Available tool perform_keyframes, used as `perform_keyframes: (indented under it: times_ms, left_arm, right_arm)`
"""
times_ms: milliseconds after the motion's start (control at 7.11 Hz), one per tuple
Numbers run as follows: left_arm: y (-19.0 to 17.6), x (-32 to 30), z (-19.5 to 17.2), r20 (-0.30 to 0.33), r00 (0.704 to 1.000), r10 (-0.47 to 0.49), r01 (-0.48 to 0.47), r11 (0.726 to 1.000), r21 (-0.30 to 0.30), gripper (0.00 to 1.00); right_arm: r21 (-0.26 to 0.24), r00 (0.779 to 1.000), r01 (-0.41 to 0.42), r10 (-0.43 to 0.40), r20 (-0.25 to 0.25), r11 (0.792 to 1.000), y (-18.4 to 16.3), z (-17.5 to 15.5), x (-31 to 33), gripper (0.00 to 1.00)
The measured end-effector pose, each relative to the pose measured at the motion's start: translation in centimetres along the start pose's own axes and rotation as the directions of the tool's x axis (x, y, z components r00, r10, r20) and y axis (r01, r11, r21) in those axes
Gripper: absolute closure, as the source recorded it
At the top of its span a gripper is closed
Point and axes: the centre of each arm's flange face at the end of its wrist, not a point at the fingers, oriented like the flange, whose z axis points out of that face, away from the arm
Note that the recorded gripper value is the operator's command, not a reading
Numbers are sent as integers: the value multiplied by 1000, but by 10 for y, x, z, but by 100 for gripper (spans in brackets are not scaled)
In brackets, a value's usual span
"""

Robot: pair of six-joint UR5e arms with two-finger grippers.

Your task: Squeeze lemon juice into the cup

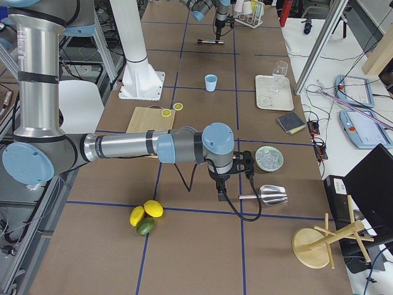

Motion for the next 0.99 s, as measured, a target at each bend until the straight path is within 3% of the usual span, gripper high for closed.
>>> perform_keyframes:
  times_ms: [422, 844, 985]
  left_arm:
    - [-21, -33, -83, -33, 999, -16, 20, 992, 124, 0]
    - [-38, -119, -140, 28, 997, 70, -73, 980, 183, 0]
    - [-38, -167, -148, 35, 995, 98, -103, 979, 176, 0]
  right_arm:
    - [-35, 999, -36, 36, 0, 999, 11, 16, 15, 0]
    - [-90, 998, -60, 60, 1, 994, 15, 43, 27, 0]
    - [-100, 998, -64, 65, 3, 993, 15, 47, 28, 0]
